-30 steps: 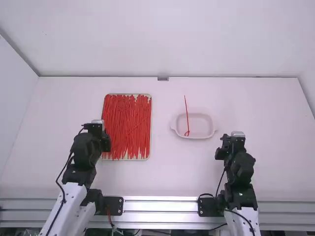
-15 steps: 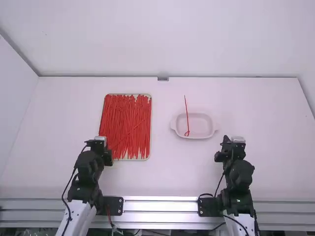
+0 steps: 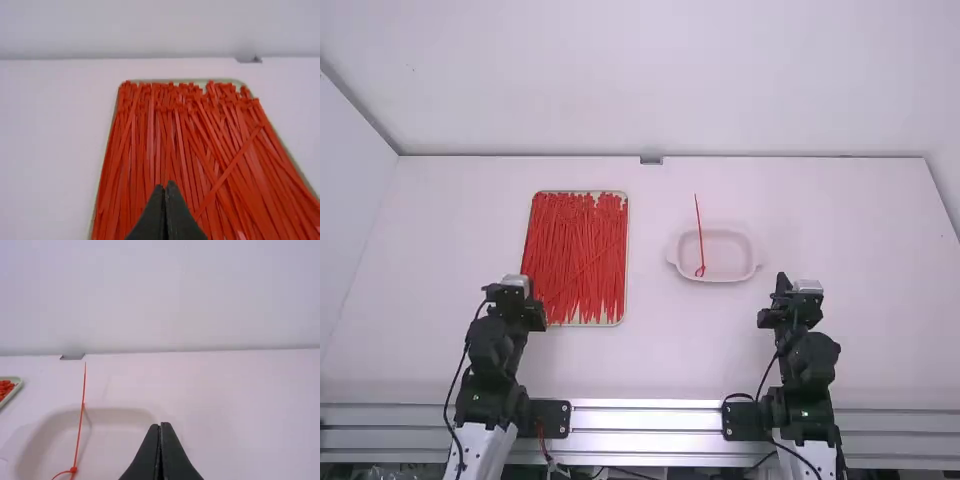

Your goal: Fasten the cable tie

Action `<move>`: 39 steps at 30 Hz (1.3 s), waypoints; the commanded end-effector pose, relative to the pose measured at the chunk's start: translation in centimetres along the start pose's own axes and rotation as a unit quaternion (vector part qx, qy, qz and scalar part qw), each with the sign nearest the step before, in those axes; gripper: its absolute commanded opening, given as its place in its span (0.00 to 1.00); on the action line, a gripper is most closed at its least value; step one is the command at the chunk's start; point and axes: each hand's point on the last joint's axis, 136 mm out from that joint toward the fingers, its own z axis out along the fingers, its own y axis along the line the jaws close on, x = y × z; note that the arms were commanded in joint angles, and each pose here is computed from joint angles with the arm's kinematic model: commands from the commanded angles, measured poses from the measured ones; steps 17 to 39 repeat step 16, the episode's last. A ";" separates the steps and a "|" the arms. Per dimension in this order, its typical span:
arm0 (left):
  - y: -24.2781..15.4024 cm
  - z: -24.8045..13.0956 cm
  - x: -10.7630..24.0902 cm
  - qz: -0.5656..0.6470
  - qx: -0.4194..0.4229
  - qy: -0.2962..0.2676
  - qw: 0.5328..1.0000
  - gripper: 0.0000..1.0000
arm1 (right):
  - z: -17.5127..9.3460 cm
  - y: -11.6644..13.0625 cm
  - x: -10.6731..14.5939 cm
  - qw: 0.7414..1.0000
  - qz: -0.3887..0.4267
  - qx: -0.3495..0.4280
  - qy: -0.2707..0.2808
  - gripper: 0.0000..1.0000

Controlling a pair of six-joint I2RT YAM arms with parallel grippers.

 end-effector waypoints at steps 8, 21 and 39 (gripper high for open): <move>0.1 -0.7 -1.8 0.003 -0.003 -0.048 0.999 0.00 | 0.0 0.0 0.5 1.000 0.001 0.000 0.004 0.00; 0.1 -1.1 -2.9 0.003 -0.003 -0.074 0.997 0.00 | 0.0 0.0 0.5 1.000 0.001 0.000 0.004 0.00; 0.1 -1.1 -2.9 0.003 -0.003 -0.074 0.997 0.00 | 0.0 0.0 0.5 1.000 0.001 0.000 0.004 0.00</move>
